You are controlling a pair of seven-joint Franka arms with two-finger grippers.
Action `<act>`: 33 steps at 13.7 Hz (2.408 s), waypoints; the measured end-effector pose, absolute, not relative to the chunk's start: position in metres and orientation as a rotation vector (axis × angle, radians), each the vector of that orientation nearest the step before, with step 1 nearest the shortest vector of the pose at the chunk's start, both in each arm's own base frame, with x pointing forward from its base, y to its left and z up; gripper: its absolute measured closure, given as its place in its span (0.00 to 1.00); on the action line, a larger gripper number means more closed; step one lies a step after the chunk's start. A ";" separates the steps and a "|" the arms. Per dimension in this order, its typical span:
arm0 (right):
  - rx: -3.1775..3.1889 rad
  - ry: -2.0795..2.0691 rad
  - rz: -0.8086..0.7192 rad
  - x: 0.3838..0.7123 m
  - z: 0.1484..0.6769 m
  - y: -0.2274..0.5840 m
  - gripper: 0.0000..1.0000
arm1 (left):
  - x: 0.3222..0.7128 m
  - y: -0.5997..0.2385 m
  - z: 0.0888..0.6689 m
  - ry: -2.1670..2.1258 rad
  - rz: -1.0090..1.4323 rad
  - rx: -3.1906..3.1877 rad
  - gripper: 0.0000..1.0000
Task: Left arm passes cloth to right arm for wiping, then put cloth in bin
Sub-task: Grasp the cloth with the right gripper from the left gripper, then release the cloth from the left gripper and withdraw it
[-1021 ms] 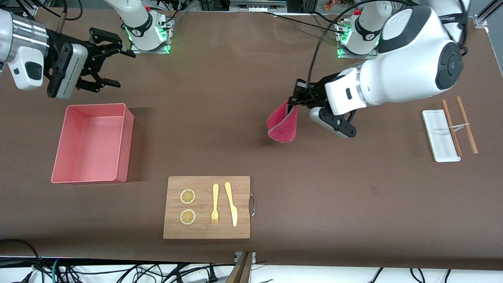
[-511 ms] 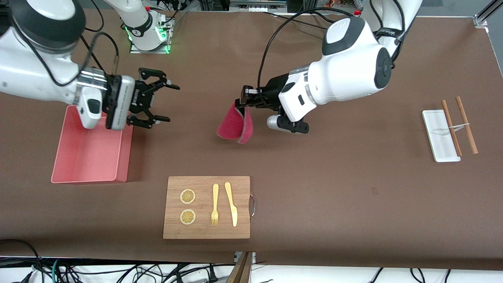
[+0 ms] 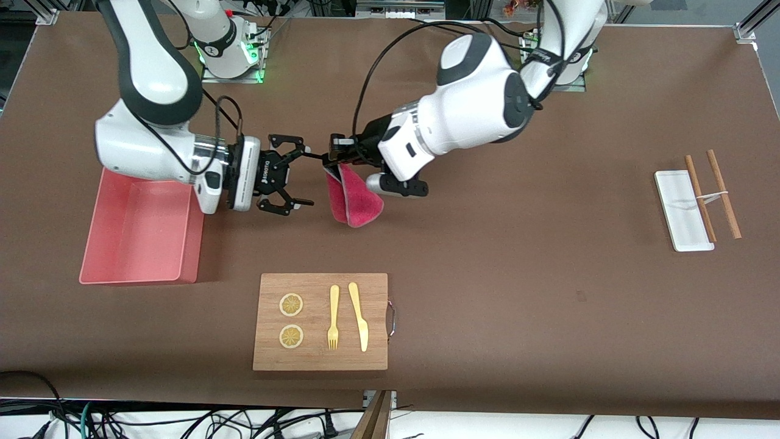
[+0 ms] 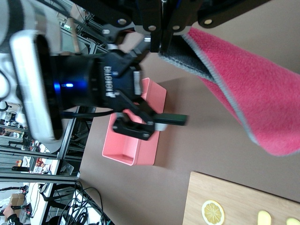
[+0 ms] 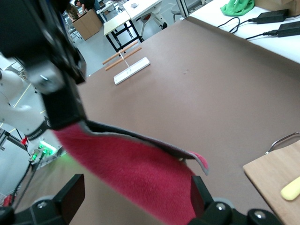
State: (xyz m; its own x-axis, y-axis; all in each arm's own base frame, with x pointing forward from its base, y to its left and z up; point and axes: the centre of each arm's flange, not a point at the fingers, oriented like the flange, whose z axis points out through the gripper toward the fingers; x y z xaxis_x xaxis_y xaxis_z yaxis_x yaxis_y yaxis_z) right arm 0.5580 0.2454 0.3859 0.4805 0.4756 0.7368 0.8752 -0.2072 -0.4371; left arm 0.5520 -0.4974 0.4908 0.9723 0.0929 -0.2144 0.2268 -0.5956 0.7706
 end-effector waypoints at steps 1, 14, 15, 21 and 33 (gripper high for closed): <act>-1.834 -1.141 -0.578 0.549 0.368 0.246 0.00 | 0.549 -0.502 0.489 0.223 -0.184 2.209 0.98; -1.817 -1.181 -0.733 0.544 0.340 0.274 0.51 | 0.554 -0.496 0.489 0.238 -0.166 2.209 0.98; -1.818 -1.179 -0.741 0.546 0.342 0.274 0.61 | 0.555 -0.496 0.489 0.239 -0.166 2.209 0.98; -1.894 -1.164 -0.782 0.570 0.351 0.236 0.98 | 0.571 -0.475 0.487 0.253 -0.151 2.230 0.64; -2.638 -0.870 -0.058 0.552 0.426 0.163 0.98 | 0.628 -0.294 0.478 -0.246 -0.119 2.771 0.00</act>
